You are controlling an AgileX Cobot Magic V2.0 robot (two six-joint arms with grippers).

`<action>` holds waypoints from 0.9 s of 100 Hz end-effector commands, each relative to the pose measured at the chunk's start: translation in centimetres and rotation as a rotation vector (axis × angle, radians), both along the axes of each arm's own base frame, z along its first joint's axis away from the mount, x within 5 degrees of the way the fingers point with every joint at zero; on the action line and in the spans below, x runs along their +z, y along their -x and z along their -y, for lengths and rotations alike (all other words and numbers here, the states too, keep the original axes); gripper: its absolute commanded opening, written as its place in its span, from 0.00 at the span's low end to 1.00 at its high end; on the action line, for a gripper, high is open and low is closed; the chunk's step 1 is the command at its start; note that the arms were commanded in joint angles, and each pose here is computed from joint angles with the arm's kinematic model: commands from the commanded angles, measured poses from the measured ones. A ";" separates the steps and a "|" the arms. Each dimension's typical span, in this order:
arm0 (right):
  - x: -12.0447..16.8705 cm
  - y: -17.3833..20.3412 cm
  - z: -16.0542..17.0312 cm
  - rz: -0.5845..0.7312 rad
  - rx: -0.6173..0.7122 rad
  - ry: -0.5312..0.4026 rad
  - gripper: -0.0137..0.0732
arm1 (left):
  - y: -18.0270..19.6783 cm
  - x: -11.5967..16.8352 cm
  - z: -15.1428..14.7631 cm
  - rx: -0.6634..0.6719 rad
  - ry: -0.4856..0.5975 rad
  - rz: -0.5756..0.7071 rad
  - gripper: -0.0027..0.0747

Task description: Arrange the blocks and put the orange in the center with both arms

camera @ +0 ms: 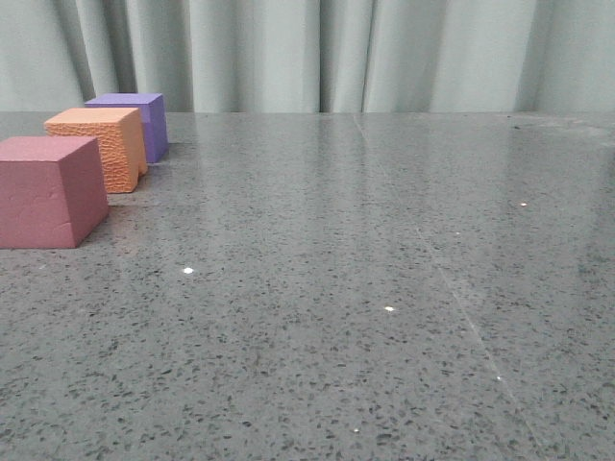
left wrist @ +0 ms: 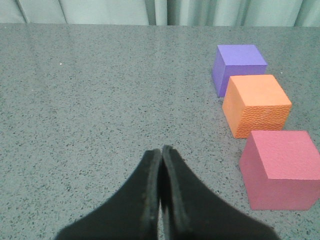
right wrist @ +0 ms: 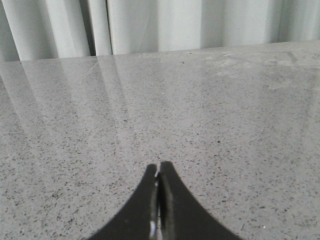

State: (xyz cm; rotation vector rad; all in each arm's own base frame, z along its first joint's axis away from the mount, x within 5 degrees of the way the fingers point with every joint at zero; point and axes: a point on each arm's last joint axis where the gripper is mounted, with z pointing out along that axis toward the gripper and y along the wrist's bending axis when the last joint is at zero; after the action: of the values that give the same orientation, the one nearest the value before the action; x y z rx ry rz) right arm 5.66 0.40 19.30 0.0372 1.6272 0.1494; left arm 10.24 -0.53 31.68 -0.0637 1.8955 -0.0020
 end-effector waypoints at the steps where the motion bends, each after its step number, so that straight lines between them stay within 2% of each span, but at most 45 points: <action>1: 1.3 0.1 0.0 0.111 -0.001 0.000 0.08 | -0.1 1.2 0.2 -0.025 -0.011 0.065 0.01; 70: 1.3 0.1 0.0 0.111 -0.001 0.000 0.08 | 0.0 1.4 0.1 -0.033 -0.035 0.084 0.01; 90: 1.3 0.1 0.0 0.111 -0.001 0.000 0.08 | 1.4 1.4 -0.1 -0.114 -0.115 0.113 0.01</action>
State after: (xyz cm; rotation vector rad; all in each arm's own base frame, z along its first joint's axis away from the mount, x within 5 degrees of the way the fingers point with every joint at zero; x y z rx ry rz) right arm 5.66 0.40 19.30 0.0372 1.6272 0.1494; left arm 9.34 -0.23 31.94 0.0273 1.8674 0.0331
